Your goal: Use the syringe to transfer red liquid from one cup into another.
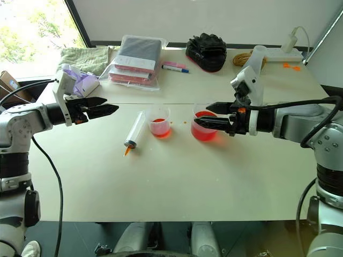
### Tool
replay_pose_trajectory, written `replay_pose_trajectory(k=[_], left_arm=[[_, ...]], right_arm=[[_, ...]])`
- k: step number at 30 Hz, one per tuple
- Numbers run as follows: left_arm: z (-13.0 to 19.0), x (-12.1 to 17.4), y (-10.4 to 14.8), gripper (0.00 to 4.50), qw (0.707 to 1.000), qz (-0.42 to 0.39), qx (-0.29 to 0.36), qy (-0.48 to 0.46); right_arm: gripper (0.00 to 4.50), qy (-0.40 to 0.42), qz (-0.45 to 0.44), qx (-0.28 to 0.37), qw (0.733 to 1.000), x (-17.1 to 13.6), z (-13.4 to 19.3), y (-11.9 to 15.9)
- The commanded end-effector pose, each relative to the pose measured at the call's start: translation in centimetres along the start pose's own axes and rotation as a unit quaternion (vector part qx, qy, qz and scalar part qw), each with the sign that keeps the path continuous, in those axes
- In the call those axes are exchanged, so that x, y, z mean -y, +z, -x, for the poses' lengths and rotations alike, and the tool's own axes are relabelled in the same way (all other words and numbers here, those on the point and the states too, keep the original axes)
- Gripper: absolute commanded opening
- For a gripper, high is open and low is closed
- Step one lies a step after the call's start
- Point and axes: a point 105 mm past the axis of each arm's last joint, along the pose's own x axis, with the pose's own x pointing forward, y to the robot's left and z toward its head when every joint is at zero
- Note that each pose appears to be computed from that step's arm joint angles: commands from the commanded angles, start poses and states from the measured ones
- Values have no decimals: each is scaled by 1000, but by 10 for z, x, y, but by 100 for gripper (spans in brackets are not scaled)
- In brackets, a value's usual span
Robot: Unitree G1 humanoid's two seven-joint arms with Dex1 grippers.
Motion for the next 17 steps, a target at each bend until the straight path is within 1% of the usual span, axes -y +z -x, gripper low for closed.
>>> replay_pose_trajectory(k=[1,2,6,8,11,17], left_arm=[[28,23,19,447,997,-63,41,5],[38,28,16,447,997,-69,38,7],[62,41,5,447,997,-74,28,7],[73,48,-7,447,998,-69,12,0],[78,56,-15,447,998,-69,4,-4],[80,62,-21,447,998,-63,2,-9]], right_arm=[[353,29,65,-5,997,-4,12,3],[353,36,72,-18,997,-3,16,-1],[353,50,84,-46,994,2,25,-13],[353,53,87,-52,993,6,26,-19],[353,56,93,-54,993,8,23,-24],[353,59,97,-58,992,8,20,-27]])
